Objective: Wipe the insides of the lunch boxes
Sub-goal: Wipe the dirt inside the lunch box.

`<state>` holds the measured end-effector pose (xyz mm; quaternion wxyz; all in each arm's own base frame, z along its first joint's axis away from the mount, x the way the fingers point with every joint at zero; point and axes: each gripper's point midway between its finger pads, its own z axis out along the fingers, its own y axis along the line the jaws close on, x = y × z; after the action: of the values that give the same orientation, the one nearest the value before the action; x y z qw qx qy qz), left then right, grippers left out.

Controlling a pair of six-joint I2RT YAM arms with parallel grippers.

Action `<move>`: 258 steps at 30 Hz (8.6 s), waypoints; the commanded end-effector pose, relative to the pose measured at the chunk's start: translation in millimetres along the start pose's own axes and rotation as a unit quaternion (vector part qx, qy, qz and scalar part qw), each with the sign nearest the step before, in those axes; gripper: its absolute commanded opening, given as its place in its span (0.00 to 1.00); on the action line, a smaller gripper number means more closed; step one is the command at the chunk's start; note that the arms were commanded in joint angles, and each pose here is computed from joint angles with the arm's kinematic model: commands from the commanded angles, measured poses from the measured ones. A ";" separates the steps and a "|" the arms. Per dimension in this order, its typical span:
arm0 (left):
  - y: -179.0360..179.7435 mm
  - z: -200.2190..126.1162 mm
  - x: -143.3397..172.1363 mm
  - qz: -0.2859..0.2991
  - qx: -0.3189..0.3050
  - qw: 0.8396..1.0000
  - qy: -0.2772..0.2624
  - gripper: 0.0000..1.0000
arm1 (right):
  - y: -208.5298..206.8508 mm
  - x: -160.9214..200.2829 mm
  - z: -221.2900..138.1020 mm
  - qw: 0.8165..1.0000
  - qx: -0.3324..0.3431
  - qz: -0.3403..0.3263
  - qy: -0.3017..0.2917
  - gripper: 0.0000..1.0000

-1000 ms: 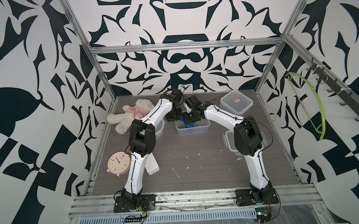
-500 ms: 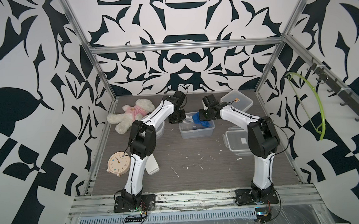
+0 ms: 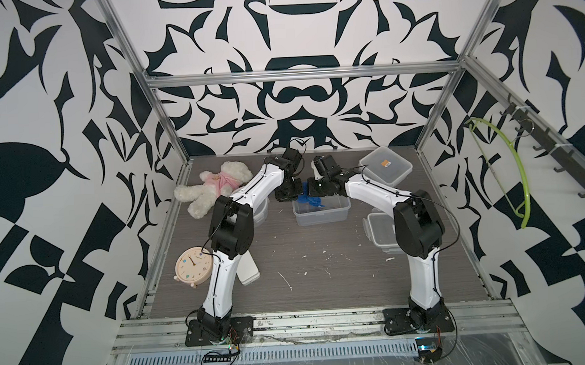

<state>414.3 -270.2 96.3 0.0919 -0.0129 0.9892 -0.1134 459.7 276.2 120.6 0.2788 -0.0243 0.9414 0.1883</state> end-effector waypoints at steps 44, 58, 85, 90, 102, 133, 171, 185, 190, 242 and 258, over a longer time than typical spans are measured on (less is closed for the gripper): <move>-7.3 -15.7 5.3 -0.001 0.014 1.000 0.006 0.00 | 139.9 109.8 -22.1 0.936 -0.302 -0.077 0.164 0.00; -10.7 -6.0 24.0 0.003 0.022 0.999 0.027 0.00 | 82.2 -2.1 -1.8 0.978 -0.207 -0.006 -0.036 0.00; -7.1 -1.7 20.8 0.015 0.001 1.000 0.024 0.00 | -72.0 57.1 10.9 0.962 0.154 -0.182 0.137 0.00; -10.4 -0.8 19.4 0.011 0.007 1.000 0.024 0.00 | 6.3 86.9 48.3 0.971 0.007 -0.169 0.168 0.00; -13.5 2.1 14.6 0.014 0.010 1.000 0.021 0.00 | 78.3 139.3 19.8 0.931 -0.234 -0.091 0.266 0.00; 22.3 -10.1 3.1 0.022 -0.024 0.999 -0.005 0.00 | -156.2 112.9 -97.0 0.840 0.360 -0.237 0.331 0.00; 0.8 -12.0 -4.5 0.013 0.014 1.000 -0.009 0.00 | -60.3 226.8 -27.6 0.876 0.073 -0.234 0.416 0.00; 13.9 -9.1 0.0 0.010 -0.004 1.000 -0.002 0.00 | -87.1 109.2 -59.2 0.951 0.119 -0.141 0.247 0.00; 9.7 -7.9 0.2 0.008 0.001 1.000 -0.001 0.00 | 27.8 30.4 -95.2 0.984 -0.137 -0.091 0.062 0.00; -6.3 -6.2 0.7 0.021 0.003 1.000 0.004 0.00 | -37.6 141.3 -114.9 0.985 0.067 -0.114 0.113 0.00; -7.0 -3.4 7.4 0.022 0.005 1.000 0.012 0.00 | 143.3 89.1 -73.3 0.972 -0.115 -0.195 0.066 0.00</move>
<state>417.2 -260.2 99.5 0.0921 -0.0058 0.9903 -0.1034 307.9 367.0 170.5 0.2154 -0.2378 0.9226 0.2142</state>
